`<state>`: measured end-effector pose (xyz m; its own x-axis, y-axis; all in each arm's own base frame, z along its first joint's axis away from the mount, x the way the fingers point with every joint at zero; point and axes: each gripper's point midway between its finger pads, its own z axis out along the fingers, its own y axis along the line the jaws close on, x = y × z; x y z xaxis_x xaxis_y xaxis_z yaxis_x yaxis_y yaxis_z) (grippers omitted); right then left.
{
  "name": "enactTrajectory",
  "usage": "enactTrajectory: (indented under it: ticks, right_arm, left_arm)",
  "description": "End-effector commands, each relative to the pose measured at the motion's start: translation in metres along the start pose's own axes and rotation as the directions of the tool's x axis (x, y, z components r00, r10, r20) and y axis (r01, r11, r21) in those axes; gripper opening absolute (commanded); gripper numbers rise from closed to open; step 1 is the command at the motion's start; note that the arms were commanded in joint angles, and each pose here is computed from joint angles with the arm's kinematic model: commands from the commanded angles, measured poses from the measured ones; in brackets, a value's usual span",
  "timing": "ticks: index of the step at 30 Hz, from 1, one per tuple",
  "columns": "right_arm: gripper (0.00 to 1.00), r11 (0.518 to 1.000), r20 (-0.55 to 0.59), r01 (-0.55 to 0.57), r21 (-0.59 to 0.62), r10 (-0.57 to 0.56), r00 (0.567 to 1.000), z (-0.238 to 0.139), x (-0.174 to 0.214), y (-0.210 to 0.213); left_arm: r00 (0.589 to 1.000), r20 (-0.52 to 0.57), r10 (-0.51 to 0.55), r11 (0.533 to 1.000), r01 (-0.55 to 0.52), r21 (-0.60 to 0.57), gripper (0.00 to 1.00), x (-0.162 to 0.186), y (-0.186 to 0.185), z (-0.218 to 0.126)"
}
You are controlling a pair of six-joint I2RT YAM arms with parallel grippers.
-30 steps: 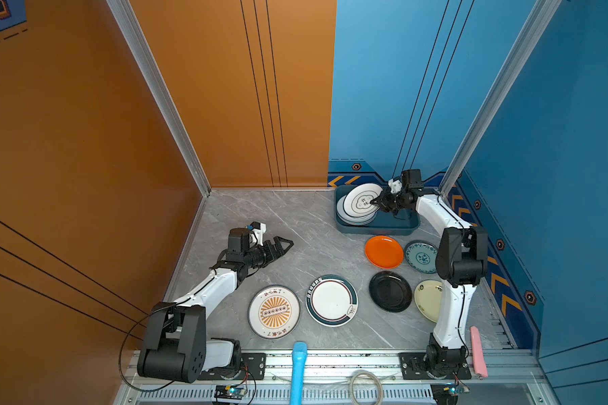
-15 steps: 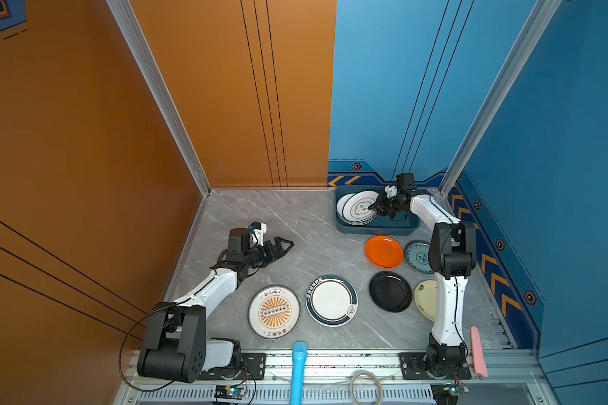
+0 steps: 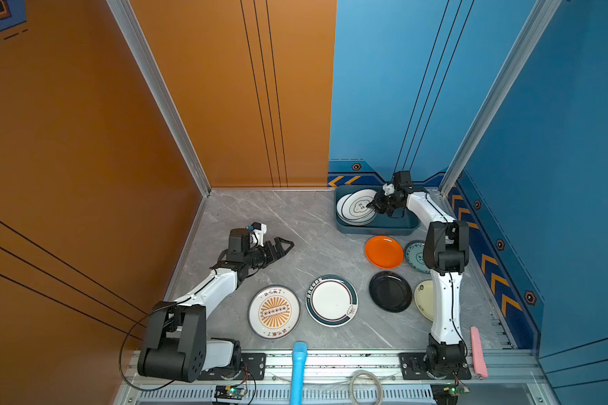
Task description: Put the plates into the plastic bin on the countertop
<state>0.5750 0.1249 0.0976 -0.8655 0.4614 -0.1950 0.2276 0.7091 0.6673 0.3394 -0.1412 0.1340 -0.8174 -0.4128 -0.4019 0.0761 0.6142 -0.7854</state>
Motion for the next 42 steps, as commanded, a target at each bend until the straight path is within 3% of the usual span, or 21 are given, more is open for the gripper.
enactTrajectory:
  ticks: [1,8,23,36,42]
  right_arm:
    - [0.10,0.997,-0.019,0.012,0.075,-0.011,1.000,0.007,0.005,-0.011]
    - [0.22,0.991,-0.024,0.029,0.131,-0.026,0.999,0.010,0.005,-0.016]
    - [0.38,0.965,-0.024,0.079,0.249,-0.075,0.997,0.004,0.002,-0.035]
    - [0.46,0.947,-0.031,0.107,0.301,-0.102,0.994,-0.002,0.001,-0.046]
    - [0.47,0.942,-0.011,0.123,0.312,-0.126,0.992,-0.014,-0.004,-0.042]
  left_arm:
    - [1.000,-0.015,0.014,1.000,-0.015,-0.022,0.99,0.003,0.004,0.001]
    - [1.000,-0.023,0.017,1.000,-0.018,-0.022,1.00,0.005,0.004,0.002]
    - [0.999,-0.033,0.030,0.999,-0.030,-0.023,0.99,0.007,0.001,0.004]
    - [0.998,-0.047,0.039,0.999,-0.040,-0.026,0.99,0.011,-0.003,0.006]
    - [0.996,-0.060,0.073,0.997,-0.073,0.004,0.98,0.018,-0.028,0.013]
